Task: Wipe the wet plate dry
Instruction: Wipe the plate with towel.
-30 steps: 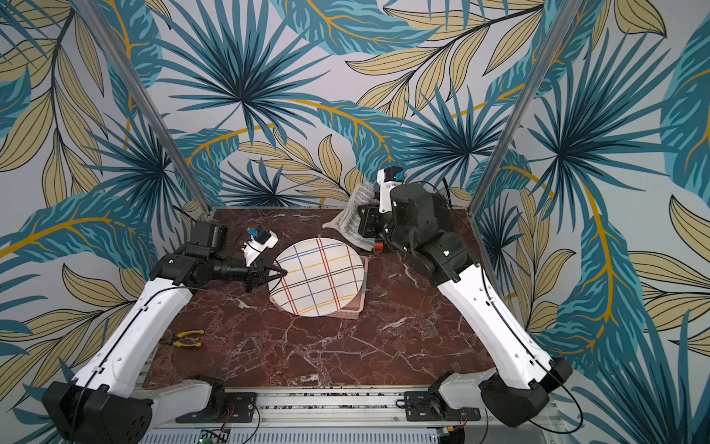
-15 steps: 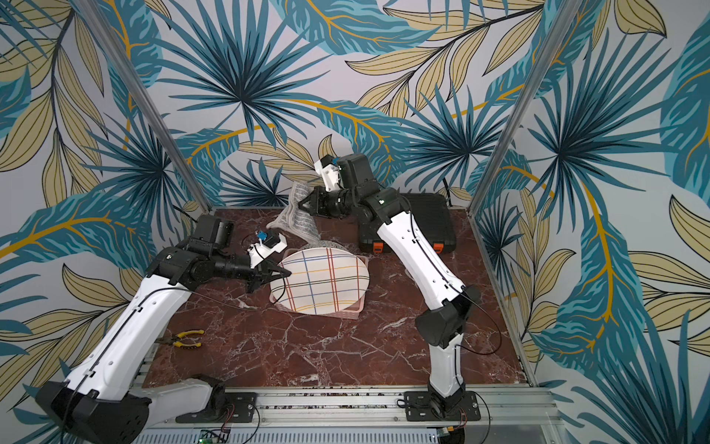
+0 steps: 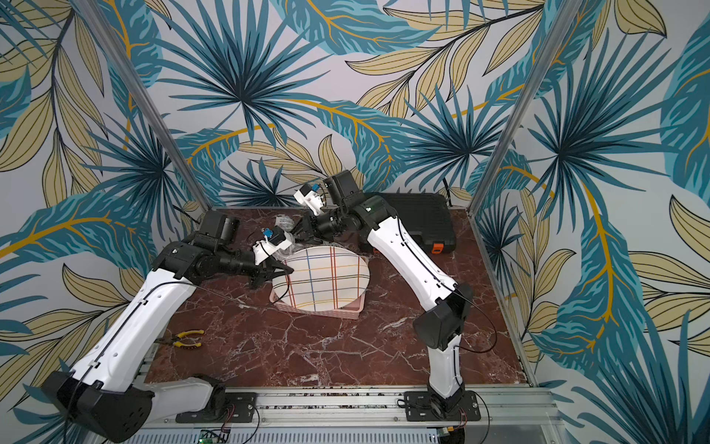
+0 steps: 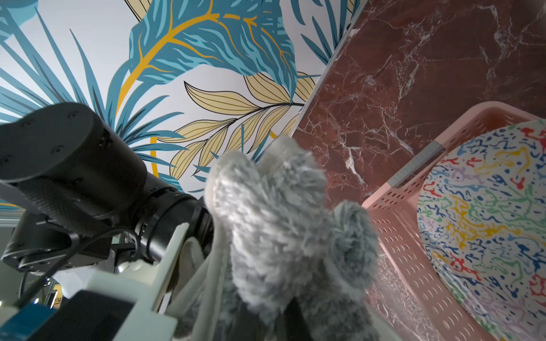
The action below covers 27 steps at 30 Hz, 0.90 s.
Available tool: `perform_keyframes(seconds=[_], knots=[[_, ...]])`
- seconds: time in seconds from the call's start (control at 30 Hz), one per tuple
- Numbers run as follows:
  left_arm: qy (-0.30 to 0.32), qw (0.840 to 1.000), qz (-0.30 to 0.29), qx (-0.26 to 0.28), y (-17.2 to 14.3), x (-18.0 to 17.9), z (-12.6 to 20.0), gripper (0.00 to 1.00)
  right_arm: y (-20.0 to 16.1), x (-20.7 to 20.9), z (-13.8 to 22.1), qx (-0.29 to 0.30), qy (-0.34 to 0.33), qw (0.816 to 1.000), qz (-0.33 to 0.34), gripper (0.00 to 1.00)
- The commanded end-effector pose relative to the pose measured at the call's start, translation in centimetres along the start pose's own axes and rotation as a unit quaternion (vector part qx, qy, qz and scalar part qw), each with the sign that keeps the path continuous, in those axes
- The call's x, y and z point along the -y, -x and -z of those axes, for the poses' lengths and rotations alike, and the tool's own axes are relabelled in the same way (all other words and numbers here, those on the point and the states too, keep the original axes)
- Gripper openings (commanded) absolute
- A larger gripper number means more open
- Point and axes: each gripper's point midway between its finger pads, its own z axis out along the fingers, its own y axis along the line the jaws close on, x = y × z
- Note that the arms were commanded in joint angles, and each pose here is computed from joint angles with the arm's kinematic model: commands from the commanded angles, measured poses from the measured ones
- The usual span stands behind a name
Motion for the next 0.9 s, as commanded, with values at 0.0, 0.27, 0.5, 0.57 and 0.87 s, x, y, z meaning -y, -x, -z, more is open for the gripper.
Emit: perform_keyframes(seconds=[0.0, 0.27, 0.5, 0.57, 0.87], knots=[[0.028, 0.998, -0.028, 0.039, 3.0, -0.9, 1.2, 0.0, -2.8, -1.1, 1.3, -0.033, 0.003, 0.999, 0.018, 0.0], [0.055, 0.997, -0.02, 0.046, 3.7, -1.7, 1.7, 0.0, -3.9, 0.3, 2.4, -0.027, -0.023, 0.999, 0.018, 0.0], [0.058, 0.997, -0.016, 0.047, 3.7, -1.7, 1.9, 0.0, -3.7, 3.2, 4.8, 0.02, -0.04, 0.999, -0.017, 0.0], [0.062, 0.997, -0.013, 0.05, 3.8, -2.0, 2.0, 0.0, -3.6, 3.6, 5.5, 0.033, -0.038, 0.998, -0.021, 0.0], [0.072, 0.993, 0.023, 0.086, 4.8, -3.6, 3.3, 0.0, -4.1, 5.7, 8.2, 0.079, -0.047, 0.995, -0.048, 0.0]])
